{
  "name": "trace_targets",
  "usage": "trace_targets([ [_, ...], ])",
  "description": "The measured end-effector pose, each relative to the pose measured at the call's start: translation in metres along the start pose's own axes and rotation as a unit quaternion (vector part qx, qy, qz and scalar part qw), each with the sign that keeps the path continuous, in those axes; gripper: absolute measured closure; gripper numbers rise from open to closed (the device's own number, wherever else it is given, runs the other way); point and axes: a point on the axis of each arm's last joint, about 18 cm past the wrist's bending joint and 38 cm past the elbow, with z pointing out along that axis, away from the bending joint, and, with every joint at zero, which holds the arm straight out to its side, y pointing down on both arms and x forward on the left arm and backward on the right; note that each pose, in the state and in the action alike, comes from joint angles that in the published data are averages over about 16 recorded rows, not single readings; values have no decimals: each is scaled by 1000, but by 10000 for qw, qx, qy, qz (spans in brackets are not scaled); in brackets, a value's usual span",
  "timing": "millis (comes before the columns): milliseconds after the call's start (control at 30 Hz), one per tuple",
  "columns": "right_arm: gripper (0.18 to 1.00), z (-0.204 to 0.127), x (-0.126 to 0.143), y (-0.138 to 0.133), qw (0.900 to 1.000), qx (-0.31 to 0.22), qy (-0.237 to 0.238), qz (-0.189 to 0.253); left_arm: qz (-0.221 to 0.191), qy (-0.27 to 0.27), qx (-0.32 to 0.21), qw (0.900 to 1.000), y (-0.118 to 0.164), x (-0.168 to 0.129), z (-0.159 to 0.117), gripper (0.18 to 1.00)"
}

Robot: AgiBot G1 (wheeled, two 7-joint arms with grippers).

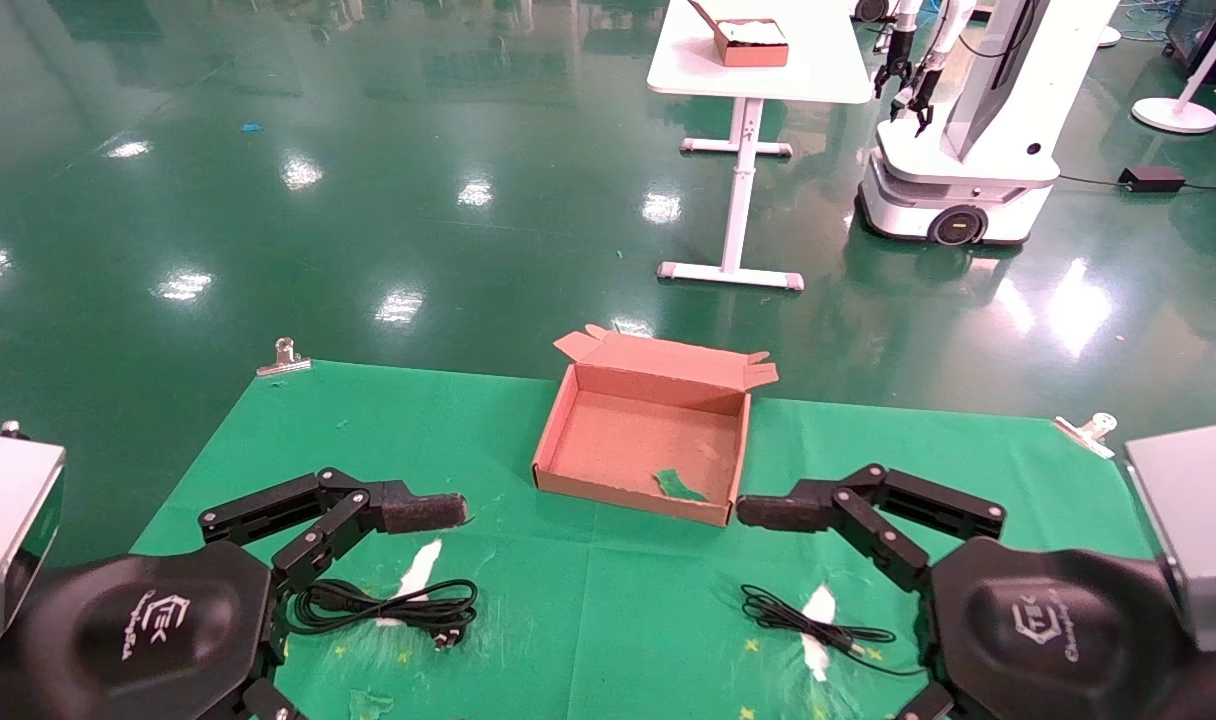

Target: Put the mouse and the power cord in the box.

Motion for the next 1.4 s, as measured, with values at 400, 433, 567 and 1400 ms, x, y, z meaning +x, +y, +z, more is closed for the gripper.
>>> trace_targets([
  [400,178,0,0,0,10000,0,0,0,0,0,0,10000,0,0,0,184],
  [433,178,0,0,0,10000,0,0,0,0,0,0,10000,0,0,0,184],
  [567,178,0,0,0,10000,0,0,0,0,0,0,10000,0,0,0,184],
  [1400,178,-2,1,4,10000,-73,21,2,49,13,-78,10000,3,-1,1,184],
])
